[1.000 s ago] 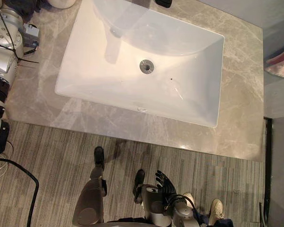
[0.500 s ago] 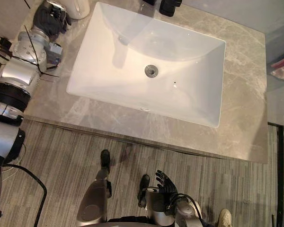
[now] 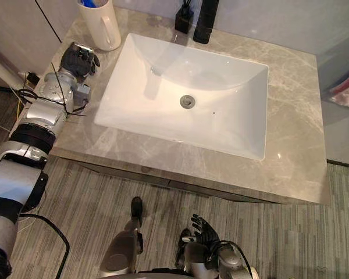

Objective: Organize washtable

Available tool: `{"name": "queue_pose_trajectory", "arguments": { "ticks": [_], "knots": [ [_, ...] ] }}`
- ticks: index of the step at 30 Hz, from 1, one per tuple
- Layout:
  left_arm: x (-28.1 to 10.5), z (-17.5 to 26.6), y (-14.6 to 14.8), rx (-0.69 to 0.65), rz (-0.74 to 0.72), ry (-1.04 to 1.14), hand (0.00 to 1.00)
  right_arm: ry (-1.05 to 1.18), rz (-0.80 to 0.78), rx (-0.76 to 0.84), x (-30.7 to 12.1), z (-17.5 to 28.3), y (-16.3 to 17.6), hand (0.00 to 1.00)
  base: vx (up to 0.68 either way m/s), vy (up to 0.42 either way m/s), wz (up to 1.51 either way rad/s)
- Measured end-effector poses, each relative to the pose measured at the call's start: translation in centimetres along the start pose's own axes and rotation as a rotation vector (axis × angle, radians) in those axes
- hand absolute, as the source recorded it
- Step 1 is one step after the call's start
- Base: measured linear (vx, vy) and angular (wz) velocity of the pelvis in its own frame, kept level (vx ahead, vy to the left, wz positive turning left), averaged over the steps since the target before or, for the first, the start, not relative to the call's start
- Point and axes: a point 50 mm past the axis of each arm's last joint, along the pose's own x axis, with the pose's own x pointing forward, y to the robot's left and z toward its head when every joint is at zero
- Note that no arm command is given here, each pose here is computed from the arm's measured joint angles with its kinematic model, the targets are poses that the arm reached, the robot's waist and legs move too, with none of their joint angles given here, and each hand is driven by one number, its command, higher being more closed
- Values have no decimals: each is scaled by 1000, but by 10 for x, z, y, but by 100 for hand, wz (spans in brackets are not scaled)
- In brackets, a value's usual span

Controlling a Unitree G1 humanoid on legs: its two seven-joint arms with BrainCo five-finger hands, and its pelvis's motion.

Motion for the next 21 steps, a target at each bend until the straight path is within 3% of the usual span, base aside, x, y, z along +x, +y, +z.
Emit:
{"name": "queue_pose_trajectory", "arguments": {
  "ticks": [11,21],
  "knots": [
    [-1,0,-1,22,-9,-12,100,-8,-6,13,-4,-2,1,0,0,-14,-8],
    [9,40,18,124,19,-90,100,-34,-60,61,-7,-3,-2,0,-22,-9,-7]
  ]
}}
